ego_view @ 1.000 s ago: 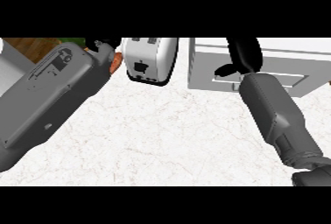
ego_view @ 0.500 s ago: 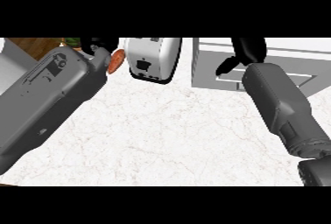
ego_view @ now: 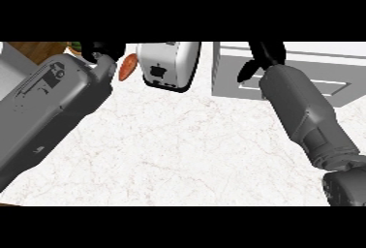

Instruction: Pick up the can, place it into the drawer and close the drawer

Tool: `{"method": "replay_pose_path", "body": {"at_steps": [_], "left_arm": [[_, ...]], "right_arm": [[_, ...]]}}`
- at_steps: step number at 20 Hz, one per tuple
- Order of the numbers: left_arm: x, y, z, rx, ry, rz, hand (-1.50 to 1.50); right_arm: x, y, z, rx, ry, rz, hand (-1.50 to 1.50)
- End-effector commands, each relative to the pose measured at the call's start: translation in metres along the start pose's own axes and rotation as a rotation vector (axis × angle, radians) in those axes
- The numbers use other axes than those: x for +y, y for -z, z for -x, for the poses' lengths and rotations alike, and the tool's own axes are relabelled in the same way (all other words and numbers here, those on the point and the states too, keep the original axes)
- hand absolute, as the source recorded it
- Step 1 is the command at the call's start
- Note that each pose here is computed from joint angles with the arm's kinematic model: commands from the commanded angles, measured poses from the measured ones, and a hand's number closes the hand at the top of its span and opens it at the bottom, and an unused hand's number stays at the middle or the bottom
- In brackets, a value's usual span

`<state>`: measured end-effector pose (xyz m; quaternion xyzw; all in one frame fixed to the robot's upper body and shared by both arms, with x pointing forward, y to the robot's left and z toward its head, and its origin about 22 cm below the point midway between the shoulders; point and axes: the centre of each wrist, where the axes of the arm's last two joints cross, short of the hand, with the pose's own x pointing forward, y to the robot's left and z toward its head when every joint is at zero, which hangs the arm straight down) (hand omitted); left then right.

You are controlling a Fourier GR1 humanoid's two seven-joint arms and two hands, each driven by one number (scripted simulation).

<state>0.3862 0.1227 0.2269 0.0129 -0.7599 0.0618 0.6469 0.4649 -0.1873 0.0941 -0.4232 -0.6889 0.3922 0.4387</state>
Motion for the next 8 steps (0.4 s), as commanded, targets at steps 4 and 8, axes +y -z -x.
{"method": "replay_pose_path", "body": {"at_steps": [4, 8], "left_arm": [[0.0, -0.004, -0.01, -0.001, -0.01, 0.007, -1.5], [0.006, -0.011, 0.002, 0.017, 0.005, 0.012, -1.5]], "right_arm": [[-0.027, 0.02, -0.01, 0.072, 0.446, 0.124, -1.5], [-0.029, 0.018, -0.001, 0.073, 0.486, 0.135, -1.5]]}}
